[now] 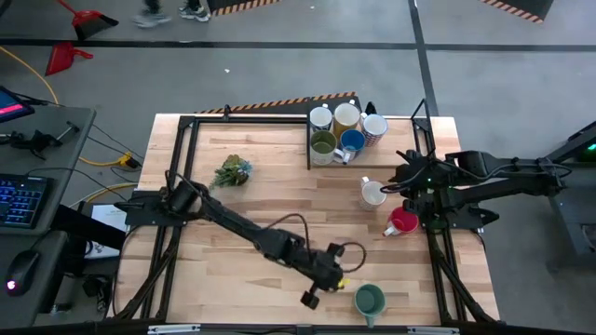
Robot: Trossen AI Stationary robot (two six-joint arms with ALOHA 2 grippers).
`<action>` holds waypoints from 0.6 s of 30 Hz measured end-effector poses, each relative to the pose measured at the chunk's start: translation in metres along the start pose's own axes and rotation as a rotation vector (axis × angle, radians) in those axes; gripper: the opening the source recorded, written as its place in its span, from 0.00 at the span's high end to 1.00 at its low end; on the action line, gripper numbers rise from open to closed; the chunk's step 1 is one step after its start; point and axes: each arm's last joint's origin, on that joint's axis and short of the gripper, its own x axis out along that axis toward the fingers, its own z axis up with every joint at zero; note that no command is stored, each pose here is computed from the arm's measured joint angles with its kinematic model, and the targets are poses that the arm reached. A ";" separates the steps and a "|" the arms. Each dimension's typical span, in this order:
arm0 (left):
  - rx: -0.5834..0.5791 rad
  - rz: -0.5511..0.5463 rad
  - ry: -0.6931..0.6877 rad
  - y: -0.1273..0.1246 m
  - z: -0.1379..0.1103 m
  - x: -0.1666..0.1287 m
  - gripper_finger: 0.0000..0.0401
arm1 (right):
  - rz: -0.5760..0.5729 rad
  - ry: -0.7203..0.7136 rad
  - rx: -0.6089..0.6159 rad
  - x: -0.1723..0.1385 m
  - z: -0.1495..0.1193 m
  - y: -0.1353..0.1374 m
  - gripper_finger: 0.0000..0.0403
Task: Place coffee mugs
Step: Adjust the green mug on the table
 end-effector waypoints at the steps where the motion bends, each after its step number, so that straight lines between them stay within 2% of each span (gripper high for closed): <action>1: -0.003 0.007 -0.030 -0.004 0.000 0.004 1.00 | 0.002 0.001 0.004 0.000 0.000 0.000 0.78; 9: 0.011 0.083 -0.095 -0.019 0.003 0.013 1.00 | 0.006 -0.010 0.036 0.000 0.001 0.000 0.78; 18: 0.031 0.090 -0.223 -0.032 0.017 0.010 1.00 | 0.016 -0.031 0.005 0.000 0.003 0.001 0.78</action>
